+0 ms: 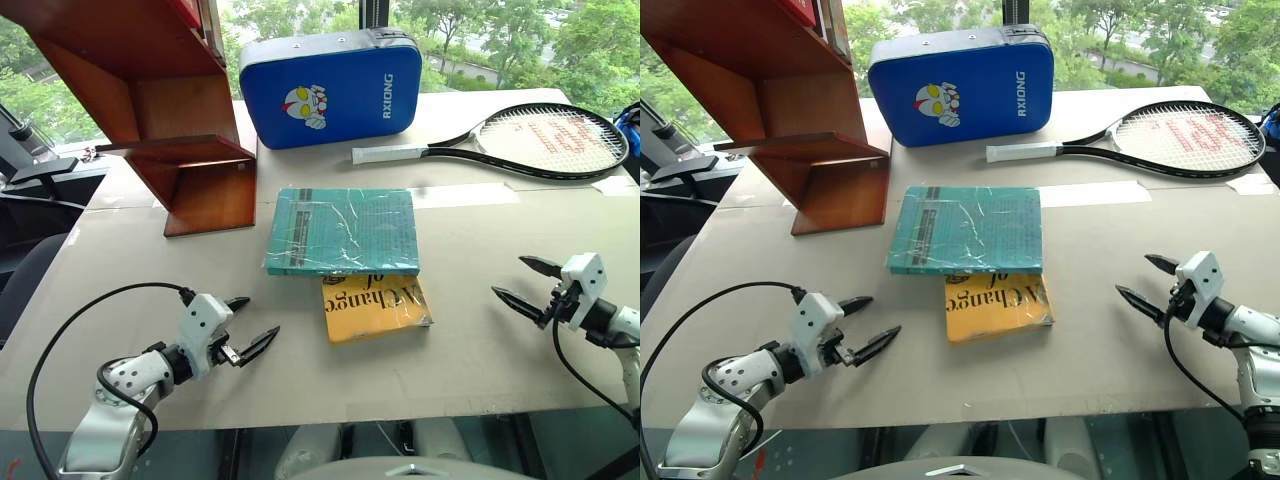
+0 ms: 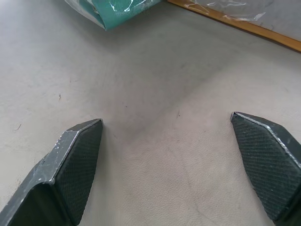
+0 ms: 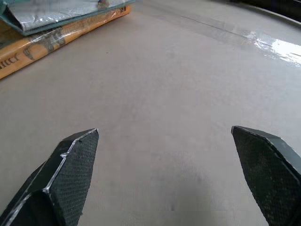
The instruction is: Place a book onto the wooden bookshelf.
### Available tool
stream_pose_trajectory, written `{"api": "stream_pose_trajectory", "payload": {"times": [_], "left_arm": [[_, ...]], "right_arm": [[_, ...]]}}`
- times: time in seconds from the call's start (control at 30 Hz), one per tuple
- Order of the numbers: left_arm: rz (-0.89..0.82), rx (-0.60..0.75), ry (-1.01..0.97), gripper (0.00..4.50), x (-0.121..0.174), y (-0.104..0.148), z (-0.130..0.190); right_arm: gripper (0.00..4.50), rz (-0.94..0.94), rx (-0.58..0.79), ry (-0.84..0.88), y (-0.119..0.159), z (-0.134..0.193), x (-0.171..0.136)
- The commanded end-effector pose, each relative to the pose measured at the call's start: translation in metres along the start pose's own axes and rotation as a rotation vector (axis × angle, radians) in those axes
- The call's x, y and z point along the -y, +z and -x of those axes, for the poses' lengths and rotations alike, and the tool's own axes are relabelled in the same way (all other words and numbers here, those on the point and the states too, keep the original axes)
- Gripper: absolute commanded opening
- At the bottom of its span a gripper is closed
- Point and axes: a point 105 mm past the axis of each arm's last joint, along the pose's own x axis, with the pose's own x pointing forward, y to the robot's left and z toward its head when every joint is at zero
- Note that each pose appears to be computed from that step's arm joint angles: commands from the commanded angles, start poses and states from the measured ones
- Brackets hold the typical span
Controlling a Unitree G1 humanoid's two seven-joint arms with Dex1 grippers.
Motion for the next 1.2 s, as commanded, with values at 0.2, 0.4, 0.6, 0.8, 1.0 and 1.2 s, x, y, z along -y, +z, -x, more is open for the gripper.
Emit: {"api": "stream_pose_trajectory", "payload": {"times": [0.2, 0.4, 0.6, 0.8, 1.0, 1.2], "left_arm": [[-0.077, 0.094, -0.085, 4.5, -0.015, 0.046, -0.001], [-0.155, 0.156, -0.232, 4.5, 0.001, 0.102, 0.026], [-0.118, 0.235, -0.256, 4.5, 0.011, 0.137, 0.053], [-0.126, 0.234, -0.207, 4.5, 0.009, 0.148, 0.067], [-0.123, 0.254, -0.187, 4.5, 0.014, 0.151, 0.065], [-0.118, 0.256, -0.169, 4.5, 0.016, 0.15, 0.065]], "right_arm": [[3.93, 0.04, 0.025, -0.038, 0.046, -0.072, 0.044], [1.38, 0.08, 0.049, 0.04, 0.09, -0.127, 0.049], [0.2, 0.118, 0.057, 0.096, 0.121, -0.177, 0.021], [0.2, 0.156, 0.045, 0.073, 0.137, -0.204, 0.004], [0.2, 0.185, 0.04, 0.115, 0.148, -0.221, -0.018], [0.2, 0.266, -0.01, 0.136, 0.145, -0.232, -0.033]]}}
